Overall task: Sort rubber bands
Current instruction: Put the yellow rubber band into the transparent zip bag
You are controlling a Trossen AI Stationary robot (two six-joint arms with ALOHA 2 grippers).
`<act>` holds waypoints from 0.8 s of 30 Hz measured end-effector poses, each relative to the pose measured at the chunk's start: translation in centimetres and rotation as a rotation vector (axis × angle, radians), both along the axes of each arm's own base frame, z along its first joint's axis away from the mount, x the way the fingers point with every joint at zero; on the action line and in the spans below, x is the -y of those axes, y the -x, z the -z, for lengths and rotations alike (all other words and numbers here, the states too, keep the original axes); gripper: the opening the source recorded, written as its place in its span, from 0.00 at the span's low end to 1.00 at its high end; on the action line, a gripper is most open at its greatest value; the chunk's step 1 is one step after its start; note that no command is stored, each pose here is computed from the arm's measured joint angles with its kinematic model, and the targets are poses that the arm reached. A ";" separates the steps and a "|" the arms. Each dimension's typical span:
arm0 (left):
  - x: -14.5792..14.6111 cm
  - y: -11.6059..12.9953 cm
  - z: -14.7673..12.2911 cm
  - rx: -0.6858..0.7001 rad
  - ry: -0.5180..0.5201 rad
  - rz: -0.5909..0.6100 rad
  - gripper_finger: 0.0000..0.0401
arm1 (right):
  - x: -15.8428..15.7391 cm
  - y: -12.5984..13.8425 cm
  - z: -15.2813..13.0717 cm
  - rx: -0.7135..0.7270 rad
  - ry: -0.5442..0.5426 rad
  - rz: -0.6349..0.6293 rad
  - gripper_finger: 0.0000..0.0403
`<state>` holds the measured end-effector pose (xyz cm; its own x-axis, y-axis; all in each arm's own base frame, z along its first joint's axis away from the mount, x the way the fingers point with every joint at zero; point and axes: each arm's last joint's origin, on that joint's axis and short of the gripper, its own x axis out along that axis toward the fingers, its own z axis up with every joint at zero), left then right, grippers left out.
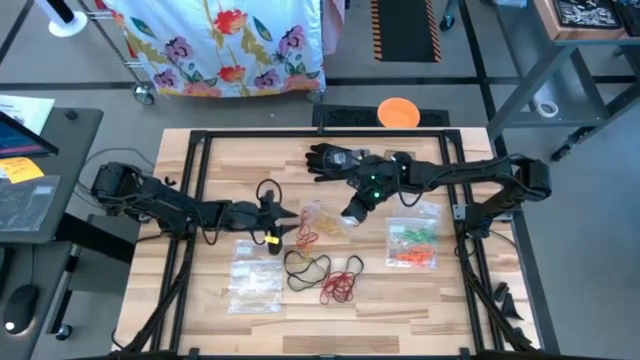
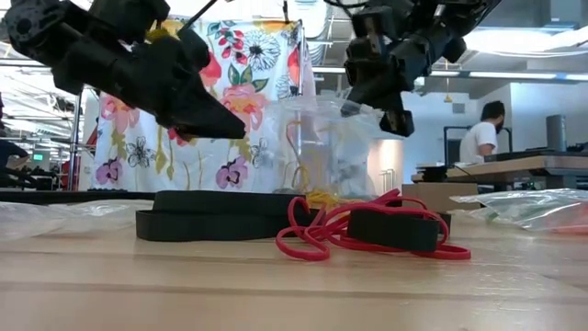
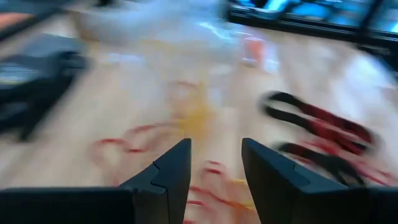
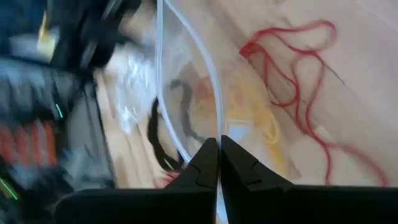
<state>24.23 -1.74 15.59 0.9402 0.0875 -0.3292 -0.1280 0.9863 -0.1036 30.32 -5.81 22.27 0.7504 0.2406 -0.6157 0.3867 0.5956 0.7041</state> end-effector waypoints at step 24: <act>6.7 -1.5 3.3 -0.158 -0.120 0.124 0.30 | 1.3 0.7 0.4 -0.044 0.027 0.013 0.02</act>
<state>25.69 -8.43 12.32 0.8838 0.0216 -0.4673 -0.0099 0.9996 0.0274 29.64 -7.13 21.89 0.7253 0.2138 -0.6544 0.4252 0.6084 0.6701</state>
